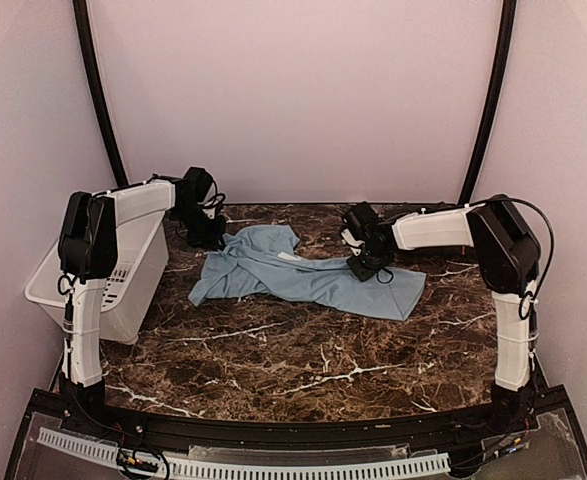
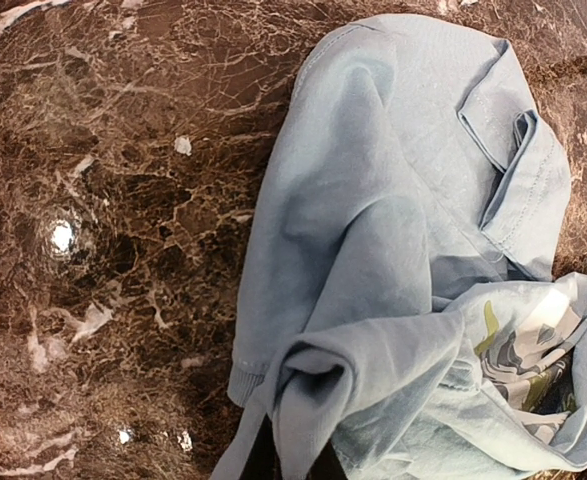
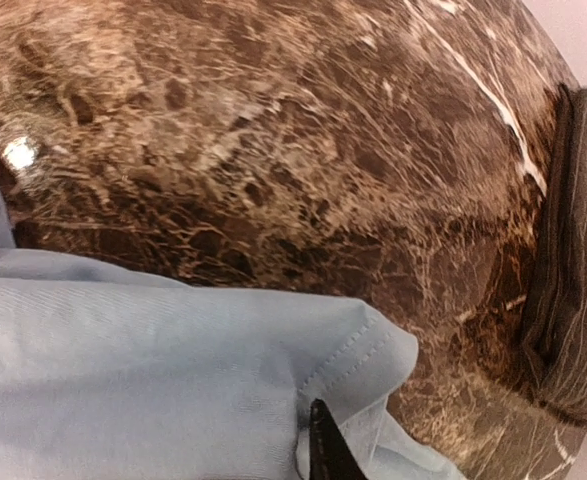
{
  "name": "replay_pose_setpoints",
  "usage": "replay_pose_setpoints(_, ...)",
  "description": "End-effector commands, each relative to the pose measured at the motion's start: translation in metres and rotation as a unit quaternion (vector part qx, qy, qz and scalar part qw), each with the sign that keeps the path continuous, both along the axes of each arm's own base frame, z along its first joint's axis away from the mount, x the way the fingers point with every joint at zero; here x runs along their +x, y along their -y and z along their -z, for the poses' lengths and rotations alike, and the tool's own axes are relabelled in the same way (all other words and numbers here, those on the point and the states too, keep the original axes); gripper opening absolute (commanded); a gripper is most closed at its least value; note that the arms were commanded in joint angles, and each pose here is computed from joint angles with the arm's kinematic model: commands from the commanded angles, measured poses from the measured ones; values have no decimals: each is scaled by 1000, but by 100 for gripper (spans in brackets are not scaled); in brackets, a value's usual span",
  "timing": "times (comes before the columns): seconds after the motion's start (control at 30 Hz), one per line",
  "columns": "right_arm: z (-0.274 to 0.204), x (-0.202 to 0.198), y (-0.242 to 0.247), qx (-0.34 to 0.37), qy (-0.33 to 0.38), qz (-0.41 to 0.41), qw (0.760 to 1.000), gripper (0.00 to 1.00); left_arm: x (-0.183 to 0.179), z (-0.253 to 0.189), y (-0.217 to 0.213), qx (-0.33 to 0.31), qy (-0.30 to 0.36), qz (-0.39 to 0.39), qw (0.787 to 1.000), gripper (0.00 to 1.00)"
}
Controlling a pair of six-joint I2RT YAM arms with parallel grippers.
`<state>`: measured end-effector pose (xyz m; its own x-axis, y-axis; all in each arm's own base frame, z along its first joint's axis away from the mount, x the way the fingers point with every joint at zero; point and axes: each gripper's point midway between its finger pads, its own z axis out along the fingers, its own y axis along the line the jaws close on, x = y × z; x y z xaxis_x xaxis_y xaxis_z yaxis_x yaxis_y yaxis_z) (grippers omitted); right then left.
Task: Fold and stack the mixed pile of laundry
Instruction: Pick up the crumpled T-shirt from the center of the board, then adjust the crumpled T-shirt at the center of the board.
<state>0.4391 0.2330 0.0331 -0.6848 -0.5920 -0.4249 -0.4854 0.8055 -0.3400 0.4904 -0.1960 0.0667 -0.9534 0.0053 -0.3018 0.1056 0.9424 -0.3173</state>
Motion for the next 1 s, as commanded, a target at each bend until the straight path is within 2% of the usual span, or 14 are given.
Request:
replay_pose_setpoints(0.0,-25,5,11,-18,32,24,999,9,-4,-21,0,-8,10,0,1000,0)
replay_pose_setpoints(0.07,-38,4,13,-14,43,26,999,0,-4,-23,0,-8,11,-1,1000,0)
replay_pose_setpoints(0.2,-59,-4,19,-8,51,32,998,0,-9,-43,1,-23,23,-4,999,0)
replay_pose_setpoints(0.33,-85,-19,29,18,68,52,996,0,-34,-65,6,-47,34,4,998,0)
replay_pose_setpoints(0.43,-95,-32,43,24,71,79,994,0,-68,-66,10,-50,21,20,998,0)
replay_pose_setpoints(0.47,-96,-37,48,23,71,86,993,0,-77,-80,13,-59,31,27,997,0)
replay_pose_setpoints(0.53,-99,-45,59,25,69,104,992,0,-110,-79,21,-70,17,55,996,0)
replay_pose_setpoints(0.7,-100,-63,79,32,65,133,988,0,-190,-91,65,-121,3,186,975,2)
replay_pose_setpoints(0.8,-103,-67,92,34,71,153,985,0,-258,-88,90,-127,-17,296,947,15)
replay_pose_setpoints(0.87,-107,-68,99,43,76,165,982,0,-279,-82,89,-115,-15,324,939,23)
replay_pose_setpoints(0.9,-108,-68,103,46,78,171,981,0,-279,-88,89,-117,3,319,940,29)
replay_pose_setpoints(0.93,-110,-68,107,50,80,178,980,0,-276,-79,80,-93,11,303,948,34)
replay_pose_setpoints(0.97,-109,-69,109,53,79,180,979,0,-269,-89,78,-91,41,283,954,45)
